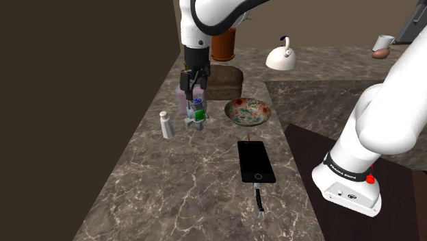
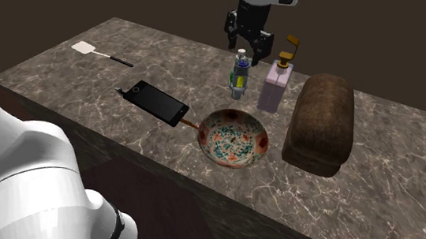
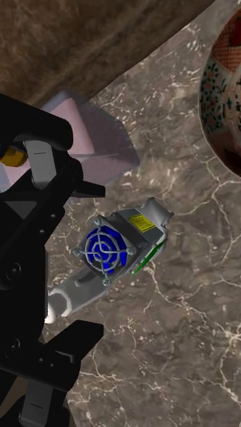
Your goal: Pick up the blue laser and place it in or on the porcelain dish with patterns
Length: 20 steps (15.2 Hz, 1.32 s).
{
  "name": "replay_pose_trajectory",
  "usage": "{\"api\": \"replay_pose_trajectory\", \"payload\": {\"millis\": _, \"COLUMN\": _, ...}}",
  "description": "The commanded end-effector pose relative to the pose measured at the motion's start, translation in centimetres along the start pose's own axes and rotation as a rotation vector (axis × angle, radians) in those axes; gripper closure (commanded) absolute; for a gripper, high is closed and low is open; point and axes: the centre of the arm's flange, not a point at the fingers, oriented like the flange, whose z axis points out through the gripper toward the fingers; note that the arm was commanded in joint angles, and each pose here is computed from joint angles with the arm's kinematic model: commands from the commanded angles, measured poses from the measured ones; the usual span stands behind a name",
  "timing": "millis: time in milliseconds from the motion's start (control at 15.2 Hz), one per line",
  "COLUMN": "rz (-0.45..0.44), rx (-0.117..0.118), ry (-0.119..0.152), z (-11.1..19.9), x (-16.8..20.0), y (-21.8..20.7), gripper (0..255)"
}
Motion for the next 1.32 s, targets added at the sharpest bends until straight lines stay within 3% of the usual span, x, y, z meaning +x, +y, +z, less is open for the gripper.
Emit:
{"api": "replay_pose_trajectory", "payload": {"millis": 0, "rz": -0.001, "rx": 0.001, "ry": 0.002, "z": 1.2, "x": 0.4, "y": -0.1, "gripper": 0}}
{"api": "replay_pose_trajectory", "payload": {"millis": 396, "rz": -0.001, "rx": 0.001, "ry": 0.002, "z": 4.2, "x": 0.4, "y": -0.1, "gripper": 0}}
{"api": "replay_pose_trajectory", "payload": {"millis": 924, "rz": -0.001, "rx": 0.001, "ry": 0.002, "z": 4.1, "x": 0.4, "y": -0.1, "gripper": 0}}
{"api": "replay_pose_trajectory", "payload": {"millis": 990, "rz": -0.001, "rx": 0.001, "ry": 0.002, "z": 4.1, "x": 0.4, "y": -0.1, "gripper": 255}}
{"api": "replay_pose_trajectory", "payload": {"millis": 1254, "rz": -0.001, "rx": 0.001, "ry": 0.002, "z": 4.1, "x": 0.4, "y": -0.1, "gripper": 255}}
